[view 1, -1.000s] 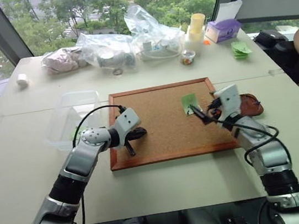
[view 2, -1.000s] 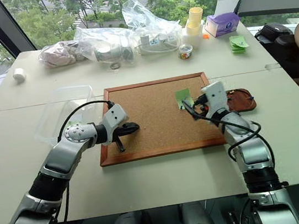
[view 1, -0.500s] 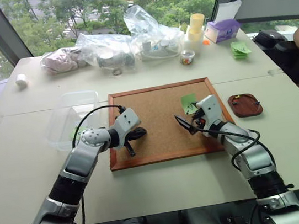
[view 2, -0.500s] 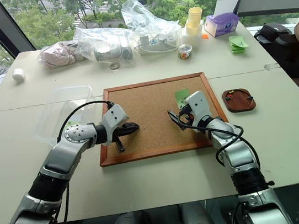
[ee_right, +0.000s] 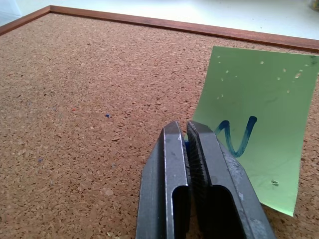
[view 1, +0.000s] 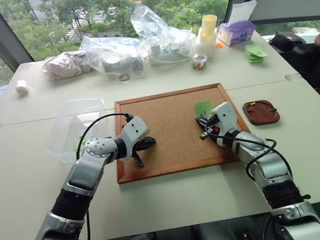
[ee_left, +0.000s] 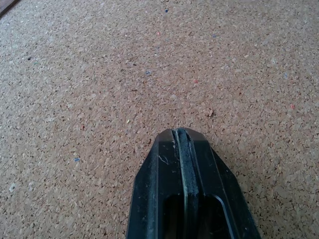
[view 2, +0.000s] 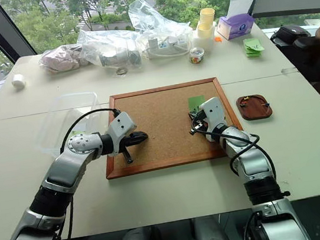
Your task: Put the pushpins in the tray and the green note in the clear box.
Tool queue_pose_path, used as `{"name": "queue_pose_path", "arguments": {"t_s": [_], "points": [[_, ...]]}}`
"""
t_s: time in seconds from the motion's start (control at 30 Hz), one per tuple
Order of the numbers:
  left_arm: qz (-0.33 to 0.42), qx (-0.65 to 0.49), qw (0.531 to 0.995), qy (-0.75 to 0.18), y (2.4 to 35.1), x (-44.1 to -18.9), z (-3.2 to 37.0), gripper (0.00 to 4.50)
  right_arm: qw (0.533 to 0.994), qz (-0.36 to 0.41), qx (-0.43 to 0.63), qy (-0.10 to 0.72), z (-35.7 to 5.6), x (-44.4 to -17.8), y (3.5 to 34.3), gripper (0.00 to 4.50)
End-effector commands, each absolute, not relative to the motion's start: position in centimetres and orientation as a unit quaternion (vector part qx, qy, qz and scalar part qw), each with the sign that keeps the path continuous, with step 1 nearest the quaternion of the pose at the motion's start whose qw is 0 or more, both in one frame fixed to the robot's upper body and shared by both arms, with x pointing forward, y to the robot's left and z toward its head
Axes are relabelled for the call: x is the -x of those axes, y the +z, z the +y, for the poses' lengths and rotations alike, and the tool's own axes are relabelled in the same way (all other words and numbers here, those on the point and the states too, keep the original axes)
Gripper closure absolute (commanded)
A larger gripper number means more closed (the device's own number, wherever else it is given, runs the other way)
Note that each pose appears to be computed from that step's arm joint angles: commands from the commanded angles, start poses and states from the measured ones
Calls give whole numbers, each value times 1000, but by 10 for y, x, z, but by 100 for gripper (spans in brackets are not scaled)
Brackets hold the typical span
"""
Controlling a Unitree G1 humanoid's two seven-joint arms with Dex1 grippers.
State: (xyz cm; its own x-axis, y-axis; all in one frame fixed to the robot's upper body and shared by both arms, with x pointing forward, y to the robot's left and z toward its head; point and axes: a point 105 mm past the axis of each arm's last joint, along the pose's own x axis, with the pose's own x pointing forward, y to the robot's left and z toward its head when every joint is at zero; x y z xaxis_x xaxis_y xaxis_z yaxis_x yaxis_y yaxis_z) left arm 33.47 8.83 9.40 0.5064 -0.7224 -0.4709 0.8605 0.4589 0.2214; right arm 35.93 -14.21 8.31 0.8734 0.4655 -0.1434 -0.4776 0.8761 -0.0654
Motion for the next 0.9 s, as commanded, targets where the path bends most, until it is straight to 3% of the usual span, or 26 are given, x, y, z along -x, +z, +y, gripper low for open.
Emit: {"name": "queue_pose_path", "arguments": {"t_s": [0.03,0.47,0.7,0.8,0.83,0.9], "points": [[193,-226,838,-457,78,-335,99,450,962,75,42,257,-136,-353,75,444],[198,-230,832,-465,74,-337,98,450,970,-57,94,215,-146,-364,143,444],[193,-219,834,-468,77,-338,95,450,969,-58,92,222,-143,-361,146,444],[165,-129,863,-460,104,-350,86,450,968,-59,95,224,-143,-359,148,444],[152,-70,874,-457,120,-356,82,381,967,-61,99,225,-143,-358,150,450],[140,14,878,-457,145,-364,78,302,965,-65,108,229,-143,-355,152,450]]}}
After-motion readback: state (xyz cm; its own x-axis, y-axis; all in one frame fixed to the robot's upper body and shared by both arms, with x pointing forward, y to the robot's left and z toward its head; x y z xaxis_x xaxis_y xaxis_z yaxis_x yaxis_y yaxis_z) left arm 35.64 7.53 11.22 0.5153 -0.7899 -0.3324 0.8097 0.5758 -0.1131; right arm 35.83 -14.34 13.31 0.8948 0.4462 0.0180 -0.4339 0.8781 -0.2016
